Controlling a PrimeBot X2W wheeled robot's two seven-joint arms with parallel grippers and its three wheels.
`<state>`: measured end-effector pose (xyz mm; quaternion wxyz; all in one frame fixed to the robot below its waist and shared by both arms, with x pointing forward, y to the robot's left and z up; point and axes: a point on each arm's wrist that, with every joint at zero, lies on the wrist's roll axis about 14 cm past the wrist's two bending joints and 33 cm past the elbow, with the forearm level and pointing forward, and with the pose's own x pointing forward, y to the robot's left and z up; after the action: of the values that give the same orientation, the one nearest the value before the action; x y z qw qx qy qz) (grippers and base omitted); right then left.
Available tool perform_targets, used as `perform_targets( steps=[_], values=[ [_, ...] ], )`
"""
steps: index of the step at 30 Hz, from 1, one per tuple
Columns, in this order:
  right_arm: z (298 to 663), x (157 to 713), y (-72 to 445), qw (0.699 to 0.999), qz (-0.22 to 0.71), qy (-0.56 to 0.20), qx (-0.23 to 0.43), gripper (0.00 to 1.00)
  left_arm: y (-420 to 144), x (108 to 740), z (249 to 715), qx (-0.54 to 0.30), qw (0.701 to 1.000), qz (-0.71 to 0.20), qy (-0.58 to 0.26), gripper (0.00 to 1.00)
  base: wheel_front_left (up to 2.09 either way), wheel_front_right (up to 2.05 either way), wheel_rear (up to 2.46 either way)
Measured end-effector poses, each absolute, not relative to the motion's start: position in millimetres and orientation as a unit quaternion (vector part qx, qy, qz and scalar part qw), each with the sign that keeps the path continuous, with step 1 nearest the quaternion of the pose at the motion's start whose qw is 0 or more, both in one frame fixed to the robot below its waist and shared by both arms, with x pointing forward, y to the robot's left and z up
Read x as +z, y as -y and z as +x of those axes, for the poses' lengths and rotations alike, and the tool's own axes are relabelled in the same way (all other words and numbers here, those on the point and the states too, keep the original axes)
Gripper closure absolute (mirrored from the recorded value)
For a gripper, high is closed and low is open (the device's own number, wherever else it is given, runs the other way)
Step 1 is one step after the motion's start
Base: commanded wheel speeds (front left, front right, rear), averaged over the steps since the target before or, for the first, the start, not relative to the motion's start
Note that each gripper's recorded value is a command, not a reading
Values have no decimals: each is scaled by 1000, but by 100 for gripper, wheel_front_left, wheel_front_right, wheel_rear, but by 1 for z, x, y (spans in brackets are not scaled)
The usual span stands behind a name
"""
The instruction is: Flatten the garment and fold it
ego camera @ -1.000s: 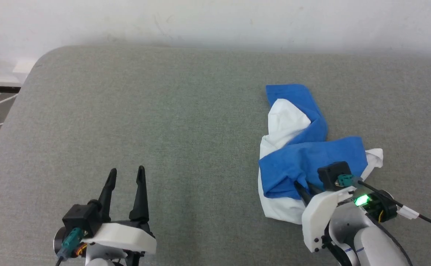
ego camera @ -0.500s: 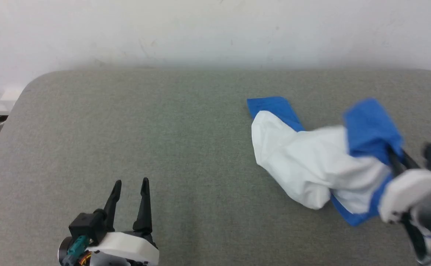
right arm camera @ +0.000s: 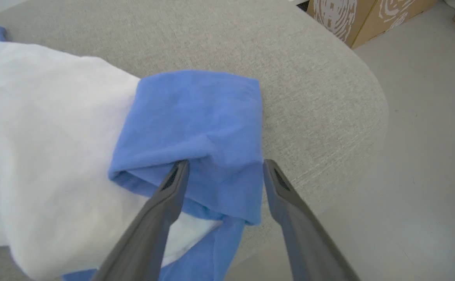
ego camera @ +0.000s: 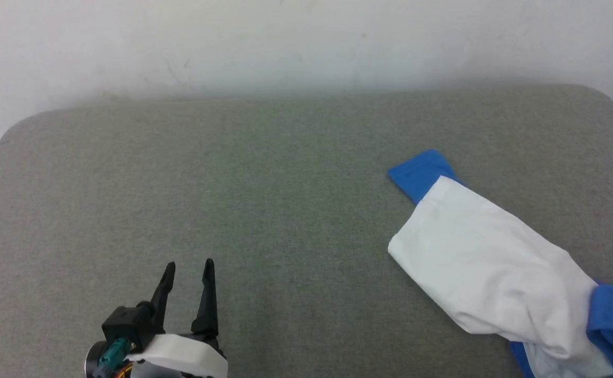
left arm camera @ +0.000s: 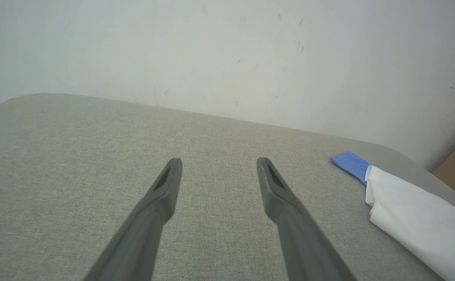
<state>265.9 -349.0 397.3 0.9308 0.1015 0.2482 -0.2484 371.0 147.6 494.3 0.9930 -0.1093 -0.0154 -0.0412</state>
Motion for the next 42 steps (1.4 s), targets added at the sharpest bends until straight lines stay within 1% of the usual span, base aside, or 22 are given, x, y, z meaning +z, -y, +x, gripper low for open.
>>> perform_targets(
  steps=[3,6,8,11,16,19,22,26,30,34,35,36,37,39,42],
  values=[
    [280,419,357,943,99,-185,-259,0,-144,493,373,-47,993,-108,13,0,0,0,0],
    [305,452,356,957,87,-125,-247,0,-142,492,374,-49,993,-108,11,0,0,0,0],
    [326,467,345,965,83,-110,-223,0,-142,491,375,-49,993,-108,10,0,0,0,0],
    [359,476,315,974,83,-120,-171,0,-141,493,380,-51,993,-109,14,0,0,0,0],
    [405,465,259,972,86,-205,-72,0,-140,500,394,-53,992,-108,25,0,0,0,0],
    [423,453,248,962,74,-259,-42,0,-141,499,400,-50,992,-109,25,0,0,0,0],
    [436,438,249,948,58,-311,-31,0,-143,493,405,-45,993,-110,18,0,0,0,0],
    [440,407,250,921,51,-385,-26,0,-147,482,410,-37,993,-110,5,0,0,0,0],
    [437,376,253,896,53,-439,-31,0,-150,470,413,-30,993,-110,-11,0,0,0,0],
    [439,362,255,875,64,-479,-36,0,-150,462,419,-28,993,-109,-20,0,0,0,0],
    [440,360,254,870,69,-486,-37,16,-149,461,420,-28,993,-109,-22,0,0,0,0],
    [440,358,254,867,74,-492,-37,64,-149,460,421,-29,993,-109,-23,0,0,0,0],
    [440,358,253,864,80,-495,-36,100,-148,459,421,-31,994,-107,-24,0,0,0,0],
    [442,361,251,869,84,-486,-34,100,-147,459,421,-32,994,-105,-25,0,0,0,0],
    [450,372,244,896,95,-432,-29,100,-145,462,419,-34,994,-105,-23,0,0,0,0]
  ],
)
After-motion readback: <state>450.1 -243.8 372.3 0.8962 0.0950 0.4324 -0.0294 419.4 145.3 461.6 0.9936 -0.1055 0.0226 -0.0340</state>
